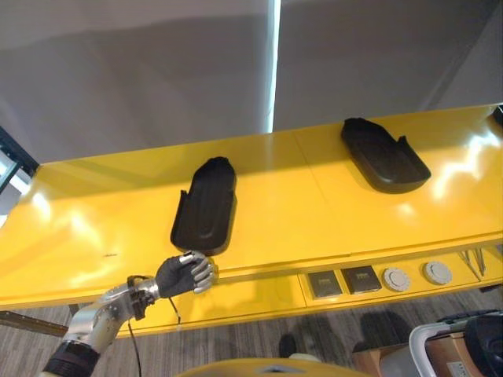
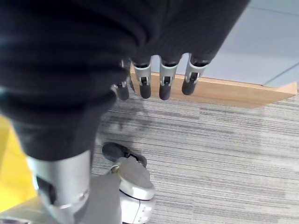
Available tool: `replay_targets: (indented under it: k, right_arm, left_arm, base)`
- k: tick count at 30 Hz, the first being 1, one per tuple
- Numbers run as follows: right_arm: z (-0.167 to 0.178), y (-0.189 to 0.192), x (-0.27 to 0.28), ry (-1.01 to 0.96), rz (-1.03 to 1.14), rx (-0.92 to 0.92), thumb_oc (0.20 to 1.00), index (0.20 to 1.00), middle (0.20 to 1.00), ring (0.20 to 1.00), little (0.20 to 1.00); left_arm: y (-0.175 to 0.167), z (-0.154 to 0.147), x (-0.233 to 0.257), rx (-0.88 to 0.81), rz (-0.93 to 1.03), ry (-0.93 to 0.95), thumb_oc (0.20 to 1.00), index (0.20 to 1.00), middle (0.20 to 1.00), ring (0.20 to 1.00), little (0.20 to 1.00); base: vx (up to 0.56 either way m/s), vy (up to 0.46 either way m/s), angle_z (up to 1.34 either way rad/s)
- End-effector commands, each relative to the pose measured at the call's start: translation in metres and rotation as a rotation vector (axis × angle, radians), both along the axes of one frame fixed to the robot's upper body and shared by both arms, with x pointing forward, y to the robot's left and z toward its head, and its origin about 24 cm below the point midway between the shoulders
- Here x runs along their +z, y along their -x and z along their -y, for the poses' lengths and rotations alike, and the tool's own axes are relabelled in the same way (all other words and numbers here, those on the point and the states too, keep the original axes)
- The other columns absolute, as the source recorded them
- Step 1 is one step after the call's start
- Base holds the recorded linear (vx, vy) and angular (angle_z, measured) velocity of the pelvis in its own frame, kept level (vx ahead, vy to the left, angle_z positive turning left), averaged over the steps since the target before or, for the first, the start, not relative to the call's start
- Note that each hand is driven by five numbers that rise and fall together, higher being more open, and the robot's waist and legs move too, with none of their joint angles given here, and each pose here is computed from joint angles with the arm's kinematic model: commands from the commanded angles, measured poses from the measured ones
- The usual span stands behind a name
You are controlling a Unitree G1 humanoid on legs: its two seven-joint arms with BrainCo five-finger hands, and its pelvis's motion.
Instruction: Move parts from the plastic box to the shelf.
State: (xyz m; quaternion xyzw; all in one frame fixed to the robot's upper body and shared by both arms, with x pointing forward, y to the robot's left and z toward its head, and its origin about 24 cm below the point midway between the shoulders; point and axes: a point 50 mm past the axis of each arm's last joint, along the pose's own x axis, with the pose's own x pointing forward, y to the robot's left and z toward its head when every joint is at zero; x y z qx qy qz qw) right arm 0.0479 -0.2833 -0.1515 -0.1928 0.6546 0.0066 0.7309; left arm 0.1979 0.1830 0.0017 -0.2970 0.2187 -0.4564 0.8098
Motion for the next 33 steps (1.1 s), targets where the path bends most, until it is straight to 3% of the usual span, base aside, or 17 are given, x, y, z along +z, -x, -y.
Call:
replay_targets:
  k: [1,25,33]
  right_arm:
    - [0.001,0.000,-0.001,0.014,-0.042,0.062,1.000,1.000,1.000,1.000,1.000]
    - [-0.010,0.001,-0.005,-0.002,-0.070,0.119,1.000,1.000,1.000,1.000,1.000]
    - [-0.011,0.001,-0.005,-0.004,-0.072,0.120,1.000,1.000,1.000,1.000,1.000]
  left_arm:
    - [-0.027,-0.009,0.019,0.092,0.116,-0.029,0.200,0.200,0.200,0.200,0.200]
    - [-0.065,0.001,0.000,0.284,0.052,-0.113,0.200,0.200,0.200,0.200,0.200]
    - [-0.065,0.004,0.003,0.264,0.084,-0.090,0.200,0.200,0.200,0.200,0.200]
  base:
    - [0.00,0.000,0.00]
    - [0.00,-0.004,-0.01]
    - [0.00,0.002,-0.01]
